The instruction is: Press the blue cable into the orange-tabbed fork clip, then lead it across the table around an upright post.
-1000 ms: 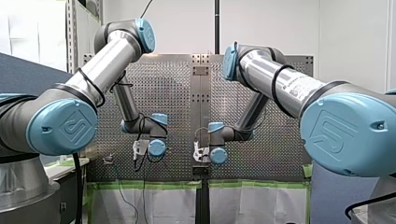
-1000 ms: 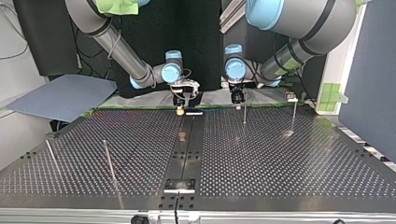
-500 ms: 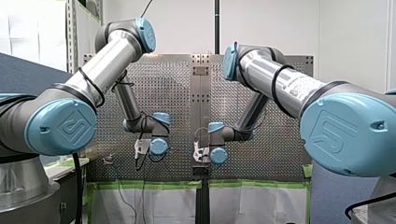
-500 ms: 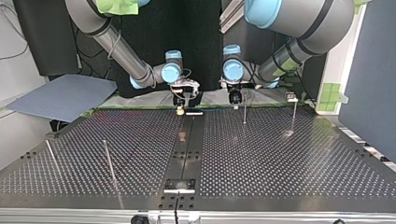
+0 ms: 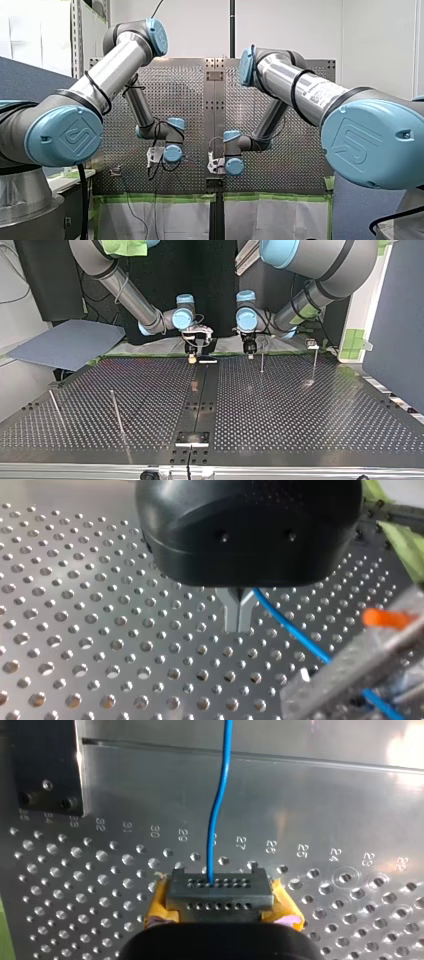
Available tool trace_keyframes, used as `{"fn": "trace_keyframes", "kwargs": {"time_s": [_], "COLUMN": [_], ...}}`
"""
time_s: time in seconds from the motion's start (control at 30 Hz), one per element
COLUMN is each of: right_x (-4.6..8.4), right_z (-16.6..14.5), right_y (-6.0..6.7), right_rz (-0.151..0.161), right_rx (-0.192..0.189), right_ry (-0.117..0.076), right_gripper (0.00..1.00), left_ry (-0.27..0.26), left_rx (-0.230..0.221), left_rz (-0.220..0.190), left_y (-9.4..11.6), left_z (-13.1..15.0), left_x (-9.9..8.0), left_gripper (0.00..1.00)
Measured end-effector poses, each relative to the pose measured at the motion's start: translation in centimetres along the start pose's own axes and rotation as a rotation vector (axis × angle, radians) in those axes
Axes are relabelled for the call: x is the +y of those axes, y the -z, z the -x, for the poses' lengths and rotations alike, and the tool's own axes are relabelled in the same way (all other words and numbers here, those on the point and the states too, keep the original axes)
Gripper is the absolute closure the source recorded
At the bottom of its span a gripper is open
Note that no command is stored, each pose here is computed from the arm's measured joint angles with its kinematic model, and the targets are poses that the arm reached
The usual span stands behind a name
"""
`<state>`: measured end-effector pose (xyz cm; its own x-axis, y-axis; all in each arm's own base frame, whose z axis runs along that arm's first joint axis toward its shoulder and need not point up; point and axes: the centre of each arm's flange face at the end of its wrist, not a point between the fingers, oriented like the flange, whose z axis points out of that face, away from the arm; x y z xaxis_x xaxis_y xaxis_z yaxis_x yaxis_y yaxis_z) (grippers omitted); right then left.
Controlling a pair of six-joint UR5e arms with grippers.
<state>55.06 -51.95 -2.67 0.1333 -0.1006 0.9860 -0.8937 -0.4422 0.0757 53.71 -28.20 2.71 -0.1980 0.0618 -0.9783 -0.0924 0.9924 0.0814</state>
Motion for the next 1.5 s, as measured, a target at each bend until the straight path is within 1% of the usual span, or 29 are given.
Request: {"fn": "trace_keyframes", "kwargs": {"time_s": [0.1, 0.27, 0.43, 0.53, 0.67, 0.8, 1.0, 1.23, 1.37, 1.5], "right_x": [0.2, 0.3, 0.2, 0.1, 0.2, 0.3, 0.5, 0.7, 0.9, 1.0], "right_z": [-1.0, -3.4, -6.2, -8.0, -10.2, -12.5, -15.8, -19.2, -21.5, -24.0], "right_y": [0.0, 0.1, 0.5, 0.8, 1.3, 1.8, 2.7, 3.8, 4.4, 5.0], "right_rz": [0.002, 0.002, -0.003, -0.005, -0.007, -0.009, -0.01, -0.013, -0.013, -0.013], "right_rx": [0.002, 0.006, 0.007, 0.007, 0.007, 0.007, 0.007, 0.009, 0.027, 0.057], "right_ry": [0.009, 0.015, 0.016, 0.017, 0.018, 0.016, 0.008, 0.002, -0.005, -0.014], "right_gripper": [1.0, 1.0, 1.0, 1.0, 1.0, 1.0, 1.0, 1.0, 1.0, 1.0], "left_ry": [-0.012, -0.018, 0.01, 0.026, 0.031, 0.036, 0.058, 0.096, 0.112, 0.128], "left_rx": [0.004, 0.003, -0.01, -0.014, -0.016, -0.016, -0.02, -0.07, -0.091, -0.112], "left_rz": [-0.015, -0.042, -0.055, -0.073, -0.086, -0.084, -0.074, -0.072, -0.062, -0.048], "left_y": [0.1, 1.4, 3.4, 4.8, 6.1, 7.0, 7.7, 8.4, 8.7, 9.3], "left_z": [0.6, 2.6, 5.0, 6.4, 8.2, 9.9, 12.4, 16.2, 18.3, 20.3], "left_x": [-0.5, -1.8, -3.5, -4.6, -5.2, -5.1, -4.5, -3.9, -3.5, -2.9], "left_gripper": [1.0, 1.0, 1.0, 1.0, 1.0, 1.0, 1.0, 1.0, 1.0, 1.0]}}
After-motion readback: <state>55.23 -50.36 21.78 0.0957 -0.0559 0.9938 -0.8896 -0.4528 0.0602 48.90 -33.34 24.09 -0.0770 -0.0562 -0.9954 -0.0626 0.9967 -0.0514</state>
